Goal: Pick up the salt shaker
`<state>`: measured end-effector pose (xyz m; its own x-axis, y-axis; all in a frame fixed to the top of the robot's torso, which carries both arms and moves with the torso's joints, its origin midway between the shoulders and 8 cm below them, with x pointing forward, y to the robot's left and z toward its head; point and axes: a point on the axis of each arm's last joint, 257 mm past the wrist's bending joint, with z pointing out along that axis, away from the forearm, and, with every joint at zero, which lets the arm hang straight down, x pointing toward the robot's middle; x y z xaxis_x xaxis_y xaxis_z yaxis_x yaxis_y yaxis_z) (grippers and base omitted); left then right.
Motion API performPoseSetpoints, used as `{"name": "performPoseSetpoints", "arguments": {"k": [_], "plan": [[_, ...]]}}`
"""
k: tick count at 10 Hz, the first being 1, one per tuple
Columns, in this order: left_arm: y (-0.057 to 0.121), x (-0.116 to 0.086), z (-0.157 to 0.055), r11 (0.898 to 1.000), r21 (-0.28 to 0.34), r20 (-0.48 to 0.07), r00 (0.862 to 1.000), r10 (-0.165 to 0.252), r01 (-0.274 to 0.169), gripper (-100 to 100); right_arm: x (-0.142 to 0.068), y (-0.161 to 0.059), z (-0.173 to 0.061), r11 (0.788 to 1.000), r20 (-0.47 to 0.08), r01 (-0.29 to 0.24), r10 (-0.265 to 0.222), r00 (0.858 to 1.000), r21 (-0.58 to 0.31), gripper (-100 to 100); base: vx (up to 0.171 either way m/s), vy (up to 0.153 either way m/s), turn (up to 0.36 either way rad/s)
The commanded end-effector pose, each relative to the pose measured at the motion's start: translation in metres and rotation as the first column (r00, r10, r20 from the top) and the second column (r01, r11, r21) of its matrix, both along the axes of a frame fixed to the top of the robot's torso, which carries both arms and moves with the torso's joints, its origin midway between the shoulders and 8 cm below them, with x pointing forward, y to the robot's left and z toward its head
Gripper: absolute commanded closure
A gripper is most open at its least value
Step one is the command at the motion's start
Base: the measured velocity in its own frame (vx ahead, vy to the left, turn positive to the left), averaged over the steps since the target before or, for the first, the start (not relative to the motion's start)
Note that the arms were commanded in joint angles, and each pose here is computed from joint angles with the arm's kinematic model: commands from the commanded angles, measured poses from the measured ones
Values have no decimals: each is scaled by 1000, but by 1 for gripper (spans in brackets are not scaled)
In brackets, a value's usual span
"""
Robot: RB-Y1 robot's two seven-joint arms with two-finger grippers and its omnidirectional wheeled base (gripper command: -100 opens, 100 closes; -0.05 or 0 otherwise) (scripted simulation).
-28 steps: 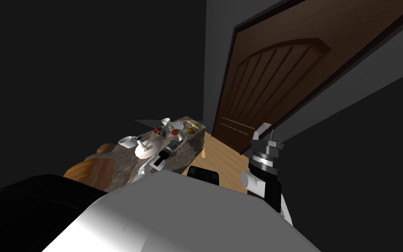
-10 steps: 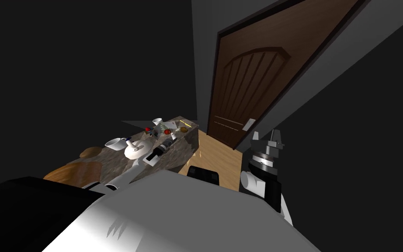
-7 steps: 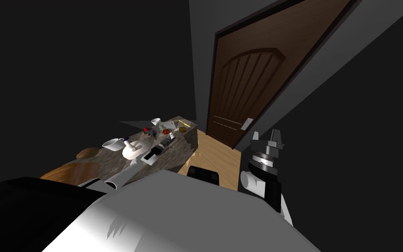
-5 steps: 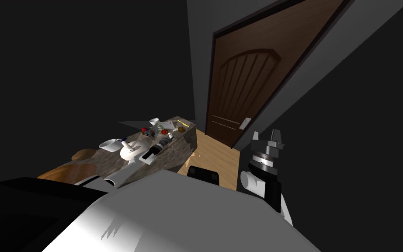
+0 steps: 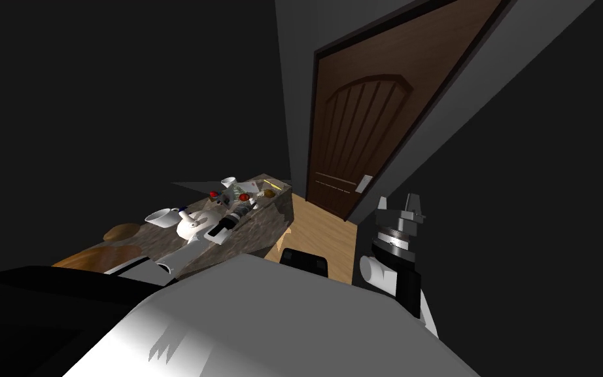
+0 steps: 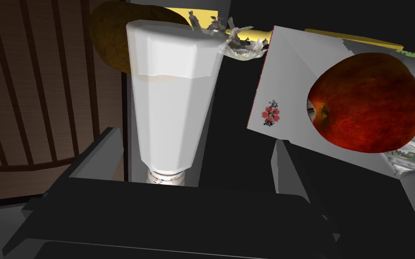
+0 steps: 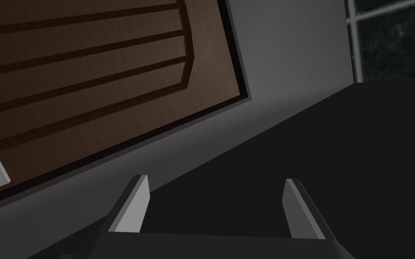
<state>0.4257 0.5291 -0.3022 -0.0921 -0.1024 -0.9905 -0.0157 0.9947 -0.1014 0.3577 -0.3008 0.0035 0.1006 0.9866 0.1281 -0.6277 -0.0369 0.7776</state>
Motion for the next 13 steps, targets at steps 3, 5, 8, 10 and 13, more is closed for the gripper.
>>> {"name": "performPoseSetpoints", "arguments": {"k": [3, 5, 8, 10, 13], "plan": [[-1, 1, 1, 1000, 1, 2, 1000, -2, 2, 100, 0, 0, 0, 1000, 0, 0, 0, 1000, 0, 0, 0, 0, 0], [0, 0, 1, 1000, 1, 1, 1000, -1, 1, 100, 0, 0, 0, 1000, 0, 0, 0, 1000, 0, 0, 0, 0, 0], [-28, -1, -9, 999, -31, -9, 999, -33, 33, 100, 0, 0, 0, 1000, 0, 0, 0, 1000, 0, 0, 18, 41, 53], [-53, -1, -14, 996, -69, -9, 998, -55, 54, 100, 0, 0, 0, 1000, 0, 0, 0, 1000, 0, 0, 24, 75, 74], [-78, -3, -20, 993, -81, -16, 996, -85, 84, 100, 0, 0, 0, 1000, 0, 0, 0, 1000, 0, 0, 12, 43, 48]]}}
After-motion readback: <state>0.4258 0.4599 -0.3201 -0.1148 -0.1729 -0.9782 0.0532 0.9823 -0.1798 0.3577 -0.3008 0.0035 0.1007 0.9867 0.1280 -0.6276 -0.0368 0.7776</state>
